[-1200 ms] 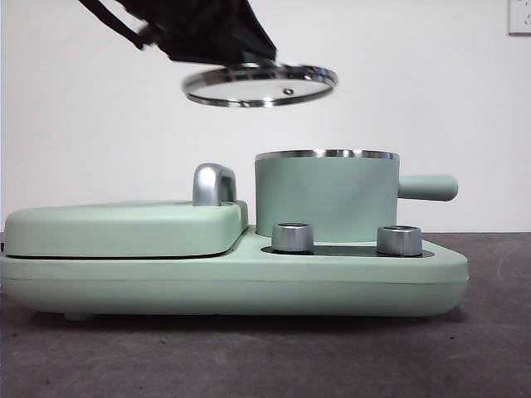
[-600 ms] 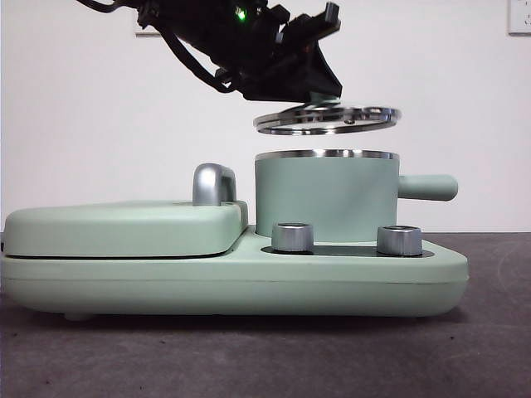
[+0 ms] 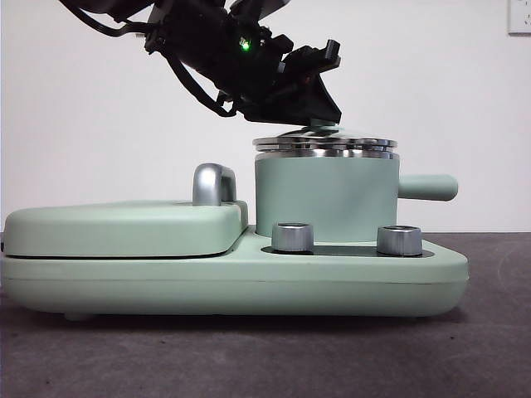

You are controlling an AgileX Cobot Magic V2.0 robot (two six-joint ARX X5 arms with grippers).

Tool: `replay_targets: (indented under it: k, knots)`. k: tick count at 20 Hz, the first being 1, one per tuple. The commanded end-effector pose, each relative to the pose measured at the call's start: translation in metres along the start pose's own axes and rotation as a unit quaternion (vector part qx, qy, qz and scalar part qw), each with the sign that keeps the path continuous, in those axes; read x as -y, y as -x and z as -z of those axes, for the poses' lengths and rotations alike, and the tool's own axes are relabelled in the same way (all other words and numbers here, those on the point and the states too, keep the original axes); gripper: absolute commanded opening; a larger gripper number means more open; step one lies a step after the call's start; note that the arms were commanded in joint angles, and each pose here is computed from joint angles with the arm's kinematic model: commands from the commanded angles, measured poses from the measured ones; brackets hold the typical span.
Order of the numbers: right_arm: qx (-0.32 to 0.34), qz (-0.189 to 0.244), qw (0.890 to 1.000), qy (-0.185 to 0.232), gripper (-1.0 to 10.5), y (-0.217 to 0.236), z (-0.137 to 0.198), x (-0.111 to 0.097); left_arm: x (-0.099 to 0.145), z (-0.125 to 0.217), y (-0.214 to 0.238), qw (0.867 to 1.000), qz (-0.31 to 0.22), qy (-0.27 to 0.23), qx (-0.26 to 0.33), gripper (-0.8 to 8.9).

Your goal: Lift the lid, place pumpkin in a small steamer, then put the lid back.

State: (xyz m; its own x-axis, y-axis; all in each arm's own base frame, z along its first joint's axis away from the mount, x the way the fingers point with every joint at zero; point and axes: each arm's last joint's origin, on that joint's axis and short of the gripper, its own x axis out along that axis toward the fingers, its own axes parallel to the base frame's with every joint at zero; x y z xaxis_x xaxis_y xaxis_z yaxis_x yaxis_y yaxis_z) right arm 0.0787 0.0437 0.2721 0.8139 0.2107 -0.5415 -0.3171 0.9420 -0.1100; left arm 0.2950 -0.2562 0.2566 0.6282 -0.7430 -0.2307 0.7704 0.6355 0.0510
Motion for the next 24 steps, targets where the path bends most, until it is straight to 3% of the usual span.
replay_targets:
  k: [1, 22, 24]
  knots:
    - [0.004, -0.003, 1.0, -0.009, 2.7, 0.0, -0.001, -0.001, 0.001, -0.011, -0.003, 0.999, 0.008, -0.012, 0.031, 0.16]
    - [0.004, -0.003, 1.0, -0.008, 2.7, 0.0, -0.001, -0.001, 0.001, 0.005, -0.009, 1.0, 0.015, 0.002, -0.019, 0.16]
    - [0.004, -0.003, 1.0, -0.008, 2.7, 0.0, -0.001, -0.001, 0.001, 0.004, -0.009, 1.0, 0.015, 0.002, -0.018, 0.51]
